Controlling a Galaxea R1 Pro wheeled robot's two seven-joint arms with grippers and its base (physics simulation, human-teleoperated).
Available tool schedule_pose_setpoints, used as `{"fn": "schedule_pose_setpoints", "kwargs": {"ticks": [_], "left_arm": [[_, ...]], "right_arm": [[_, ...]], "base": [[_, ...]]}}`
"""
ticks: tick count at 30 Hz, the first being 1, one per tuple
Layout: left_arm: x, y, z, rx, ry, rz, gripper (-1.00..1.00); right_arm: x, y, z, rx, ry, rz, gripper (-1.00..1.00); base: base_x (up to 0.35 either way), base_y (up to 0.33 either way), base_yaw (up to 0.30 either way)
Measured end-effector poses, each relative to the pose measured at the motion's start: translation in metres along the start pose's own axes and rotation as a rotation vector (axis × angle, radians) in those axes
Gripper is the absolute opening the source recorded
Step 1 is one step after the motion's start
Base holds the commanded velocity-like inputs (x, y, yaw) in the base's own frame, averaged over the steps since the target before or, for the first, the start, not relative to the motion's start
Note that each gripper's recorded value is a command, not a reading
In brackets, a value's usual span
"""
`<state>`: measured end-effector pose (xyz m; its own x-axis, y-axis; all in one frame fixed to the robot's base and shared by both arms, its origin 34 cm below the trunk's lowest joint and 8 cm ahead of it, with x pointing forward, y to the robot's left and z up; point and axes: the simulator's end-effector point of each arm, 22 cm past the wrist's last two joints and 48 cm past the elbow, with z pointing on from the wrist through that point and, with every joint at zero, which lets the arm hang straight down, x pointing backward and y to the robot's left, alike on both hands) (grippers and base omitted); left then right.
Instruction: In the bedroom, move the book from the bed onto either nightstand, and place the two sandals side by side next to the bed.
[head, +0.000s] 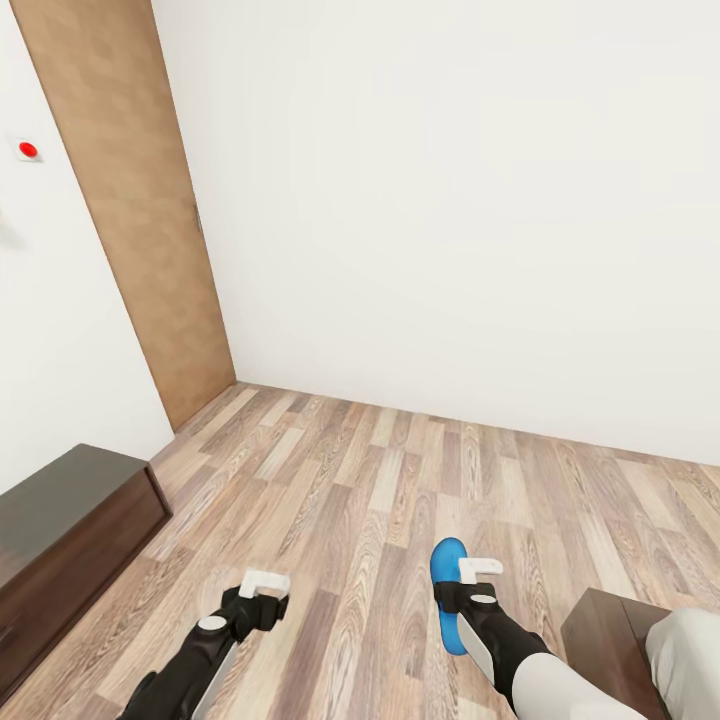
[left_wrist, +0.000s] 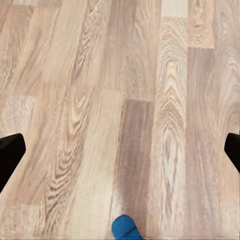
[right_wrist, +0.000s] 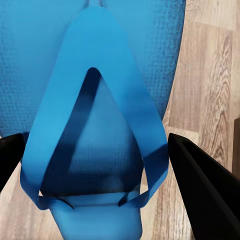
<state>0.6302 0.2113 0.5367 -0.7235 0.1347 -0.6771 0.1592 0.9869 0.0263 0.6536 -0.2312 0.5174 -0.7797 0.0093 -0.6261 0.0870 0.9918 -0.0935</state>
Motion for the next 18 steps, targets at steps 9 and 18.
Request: {"fn": "schedule_pose_setpoints", "kwargs": {"ticks": [9, 18], "left_arm": [[0.021, -0.002, 0.008, 0.005, 0.08, -0.005, 1.0], [0.022, -0.024, 0.009, 0.076, 0.092, -0.011, 1.0]], "right_arm": [[0.0, 0.0, 0.0, 0.0, 0.0, 0.0, -1.0], [0.0, -0.001, 0.0, 0.001, 0.001, 0.0, -1.0]], "base": [[0.0, 0.0, 0.0], [0.0, 0.0, 0.0]]}}
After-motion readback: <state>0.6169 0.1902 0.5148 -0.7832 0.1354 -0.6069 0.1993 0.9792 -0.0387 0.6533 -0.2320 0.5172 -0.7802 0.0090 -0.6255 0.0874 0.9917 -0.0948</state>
